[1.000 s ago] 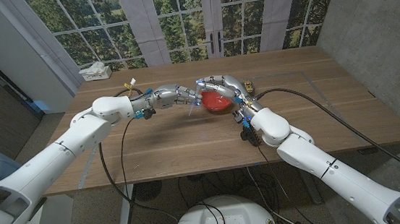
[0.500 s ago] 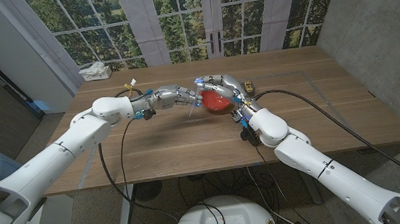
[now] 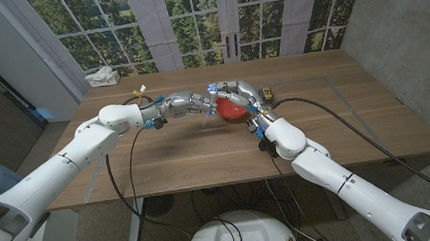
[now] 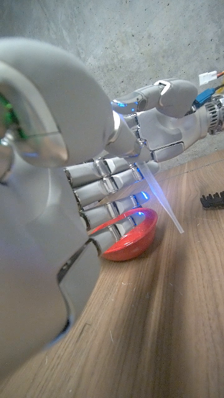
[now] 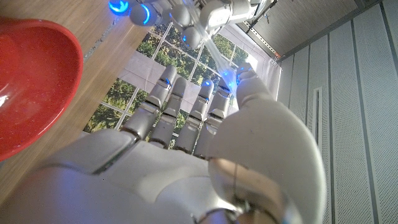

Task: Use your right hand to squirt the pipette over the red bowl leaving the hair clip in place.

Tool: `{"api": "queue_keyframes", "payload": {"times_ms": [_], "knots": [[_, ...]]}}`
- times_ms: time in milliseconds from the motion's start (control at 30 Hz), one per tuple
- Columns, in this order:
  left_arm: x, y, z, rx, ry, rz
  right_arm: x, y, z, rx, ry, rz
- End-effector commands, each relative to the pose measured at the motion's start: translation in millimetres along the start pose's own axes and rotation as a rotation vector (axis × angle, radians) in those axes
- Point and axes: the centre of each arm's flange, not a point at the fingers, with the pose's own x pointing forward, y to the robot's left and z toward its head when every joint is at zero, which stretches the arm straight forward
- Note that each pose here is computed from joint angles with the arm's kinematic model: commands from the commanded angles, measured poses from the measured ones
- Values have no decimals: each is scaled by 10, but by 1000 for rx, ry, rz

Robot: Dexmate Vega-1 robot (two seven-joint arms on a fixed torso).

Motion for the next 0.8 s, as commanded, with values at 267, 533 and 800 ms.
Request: {"api": "queue_keyframes", "payload": {"times_ms": [267,533,800], "knots": [[-21,3,-2,-2,-5,6,46,12,-10,30,-11,15],[-11,17,0,-2,-8,3,57,6,-6,25,-6,16],[-11,31,-3,-3,-5,6,71,-9,-2,27,-12,15]]}}
